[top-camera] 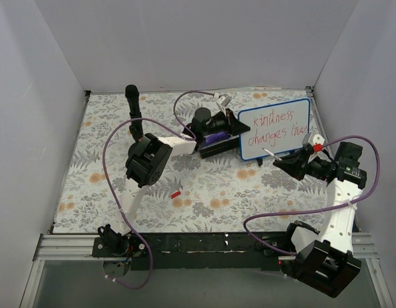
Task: Write a sentence on the whiteboard
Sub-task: Put down the whiteboard on the whiteboard stand.
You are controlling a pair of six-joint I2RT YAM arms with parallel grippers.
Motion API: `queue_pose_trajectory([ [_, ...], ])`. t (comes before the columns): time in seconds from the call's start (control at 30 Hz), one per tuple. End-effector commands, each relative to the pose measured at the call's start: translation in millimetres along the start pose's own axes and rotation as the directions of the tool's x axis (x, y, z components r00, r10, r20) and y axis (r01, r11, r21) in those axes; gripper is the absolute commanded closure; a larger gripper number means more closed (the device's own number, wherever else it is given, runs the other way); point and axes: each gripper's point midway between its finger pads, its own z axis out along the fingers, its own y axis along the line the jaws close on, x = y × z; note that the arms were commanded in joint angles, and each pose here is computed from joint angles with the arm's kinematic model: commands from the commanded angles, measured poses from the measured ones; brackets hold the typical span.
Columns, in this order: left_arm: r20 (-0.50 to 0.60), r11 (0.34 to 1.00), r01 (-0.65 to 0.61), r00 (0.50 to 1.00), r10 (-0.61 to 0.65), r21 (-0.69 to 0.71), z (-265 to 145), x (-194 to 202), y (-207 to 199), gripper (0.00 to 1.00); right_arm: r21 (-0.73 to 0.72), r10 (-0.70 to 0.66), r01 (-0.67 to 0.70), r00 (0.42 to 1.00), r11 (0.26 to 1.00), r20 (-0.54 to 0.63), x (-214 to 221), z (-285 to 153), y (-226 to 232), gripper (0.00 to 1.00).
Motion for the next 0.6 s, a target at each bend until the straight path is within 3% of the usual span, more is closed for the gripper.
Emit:
queue_pose_trajectory([
  [0.0, 0.068, 0.996, -0.073, 0.995, 0.069, 0.059, 9.2, -35.9, -17.6, 1.00, -0.010, -0.019, 0.019, 0.999, 1.000, 0.028, -8.2, -0.3, 1.3, 0.99],
  [0.57, 0.005, 0.998, -0.057, 0.998, 0.057, -0.006, 9.5, -8.3, 7.3, 0.98, -0.008, -0.019, 0.019, 0.999, 1.000, 0.026, -3.4, 0.2, 1.0, 0.99],
])
